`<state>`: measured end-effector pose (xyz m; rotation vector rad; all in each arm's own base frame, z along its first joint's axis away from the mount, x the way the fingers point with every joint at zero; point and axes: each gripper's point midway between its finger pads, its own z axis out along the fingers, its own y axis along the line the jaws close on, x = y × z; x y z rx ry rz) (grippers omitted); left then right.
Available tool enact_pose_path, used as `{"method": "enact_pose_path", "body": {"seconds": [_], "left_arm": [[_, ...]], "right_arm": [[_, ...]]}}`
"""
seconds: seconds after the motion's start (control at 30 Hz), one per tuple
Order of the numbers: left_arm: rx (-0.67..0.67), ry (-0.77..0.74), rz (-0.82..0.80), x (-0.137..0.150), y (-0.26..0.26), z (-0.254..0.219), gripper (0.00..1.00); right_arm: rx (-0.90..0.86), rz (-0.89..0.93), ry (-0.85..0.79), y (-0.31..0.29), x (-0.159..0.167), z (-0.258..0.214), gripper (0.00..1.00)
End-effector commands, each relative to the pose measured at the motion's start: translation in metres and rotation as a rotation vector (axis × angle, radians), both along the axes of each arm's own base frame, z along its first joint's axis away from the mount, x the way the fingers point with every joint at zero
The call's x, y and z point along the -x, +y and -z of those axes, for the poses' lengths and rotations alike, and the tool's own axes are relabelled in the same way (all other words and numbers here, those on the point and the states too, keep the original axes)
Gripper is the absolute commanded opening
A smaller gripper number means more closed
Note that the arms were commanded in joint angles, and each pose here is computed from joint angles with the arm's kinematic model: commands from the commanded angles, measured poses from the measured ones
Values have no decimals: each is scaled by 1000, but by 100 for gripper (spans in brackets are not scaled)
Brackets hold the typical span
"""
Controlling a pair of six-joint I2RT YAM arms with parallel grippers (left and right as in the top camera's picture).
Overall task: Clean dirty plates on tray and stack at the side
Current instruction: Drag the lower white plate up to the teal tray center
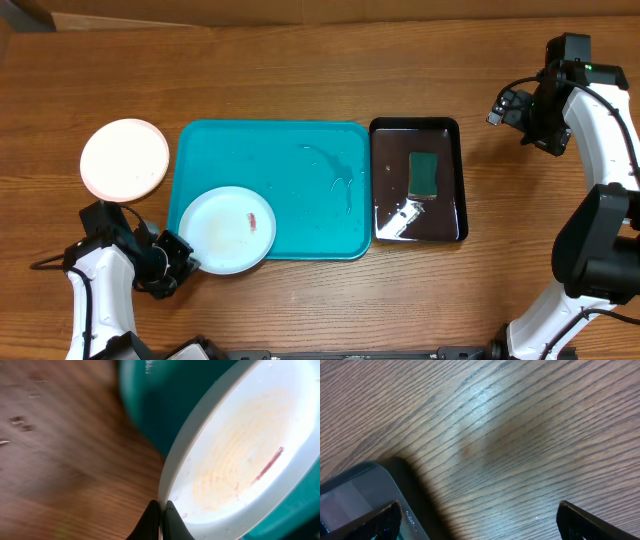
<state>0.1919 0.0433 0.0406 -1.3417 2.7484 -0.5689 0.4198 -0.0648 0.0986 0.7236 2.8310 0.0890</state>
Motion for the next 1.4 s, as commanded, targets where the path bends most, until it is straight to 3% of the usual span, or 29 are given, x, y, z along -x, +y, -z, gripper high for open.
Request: {"method": "enact_pose_path", "body": {"seconds": [0.0,0.17,0.53,0.87,1.13,1.37], "left_arm": [[64,-128,95,-23,-12,-18,4],[-1,-161,194,-43,-17,-44,4],[-293,-206,360,-96,-52,-106,4],[-258,-116,431,-121,-85,-58,4],[-147,-60,453,-127,-103,-26,4],[-151,-25,511,-126,-104,-10,5]], "right_arm": [[-1,5,-29,-1,-3,-9,100],[-1,5,-29,-1,-3,-9,100],[-1,5,-29,-1,-3,-9,100],[-1,5,-29,-1,-3,-9,100],[-1,5,-29,-1,-3,-9,100],[-1,5,-29,-1,-3,-9,100]]}}
